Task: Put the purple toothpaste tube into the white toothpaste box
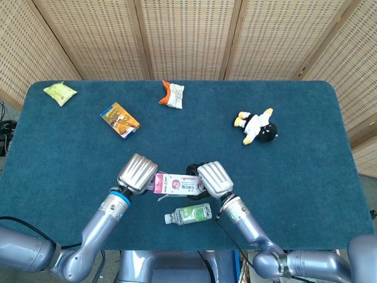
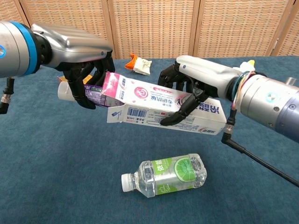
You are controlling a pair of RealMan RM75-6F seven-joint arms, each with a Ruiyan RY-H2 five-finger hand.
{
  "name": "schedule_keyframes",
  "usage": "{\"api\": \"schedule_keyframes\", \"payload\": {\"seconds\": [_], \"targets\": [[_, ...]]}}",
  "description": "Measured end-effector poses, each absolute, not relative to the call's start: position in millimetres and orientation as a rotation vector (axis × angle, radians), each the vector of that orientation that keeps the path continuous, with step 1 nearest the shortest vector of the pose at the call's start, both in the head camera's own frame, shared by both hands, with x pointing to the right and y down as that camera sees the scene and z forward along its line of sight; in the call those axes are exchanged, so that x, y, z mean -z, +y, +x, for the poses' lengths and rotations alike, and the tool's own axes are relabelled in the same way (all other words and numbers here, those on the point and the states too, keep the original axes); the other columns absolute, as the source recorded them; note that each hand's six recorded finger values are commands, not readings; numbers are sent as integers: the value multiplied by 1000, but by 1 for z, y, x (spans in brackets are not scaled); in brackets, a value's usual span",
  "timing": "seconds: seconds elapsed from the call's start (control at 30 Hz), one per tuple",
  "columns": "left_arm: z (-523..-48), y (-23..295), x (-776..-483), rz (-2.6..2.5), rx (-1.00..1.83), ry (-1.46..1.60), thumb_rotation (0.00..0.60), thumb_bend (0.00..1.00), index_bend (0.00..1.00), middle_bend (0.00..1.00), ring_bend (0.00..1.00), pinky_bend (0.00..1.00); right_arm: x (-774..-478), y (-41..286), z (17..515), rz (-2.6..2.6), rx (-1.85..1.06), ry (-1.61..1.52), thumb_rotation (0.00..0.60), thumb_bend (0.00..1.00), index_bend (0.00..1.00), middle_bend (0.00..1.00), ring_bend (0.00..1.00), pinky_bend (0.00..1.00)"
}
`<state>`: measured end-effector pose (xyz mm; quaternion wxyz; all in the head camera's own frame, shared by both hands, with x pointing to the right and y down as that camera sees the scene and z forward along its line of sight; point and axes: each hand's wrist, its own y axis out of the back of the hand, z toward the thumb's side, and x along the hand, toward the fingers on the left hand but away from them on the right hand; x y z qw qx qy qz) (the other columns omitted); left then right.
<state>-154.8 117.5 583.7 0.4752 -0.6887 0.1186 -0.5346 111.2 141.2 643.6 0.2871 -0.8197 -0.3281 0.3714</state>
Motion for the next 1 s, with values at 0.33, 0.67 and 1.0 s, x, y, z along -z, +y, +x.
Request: {"api": "schedule_keyframes", "payload": {"seconds": [0.33,0.67,1.0], "targets": [[-142,120,-584,-1651,1241,337,600,323,798,558,485,504,-642,140,110,-2199,-987,-889,600,38,709,648,554,612],[-138,117,-578,-1559,1173,363,600,323,431,199,192,243,-639,131,118,-2235,-998,-982,600,38,709,648,554,612],[-134,111,-570,-1511,1127,384,600,322,189,2,11,66,-632,117,132,-2274,-980,-1132,600,37,709,649,554,612]]}}
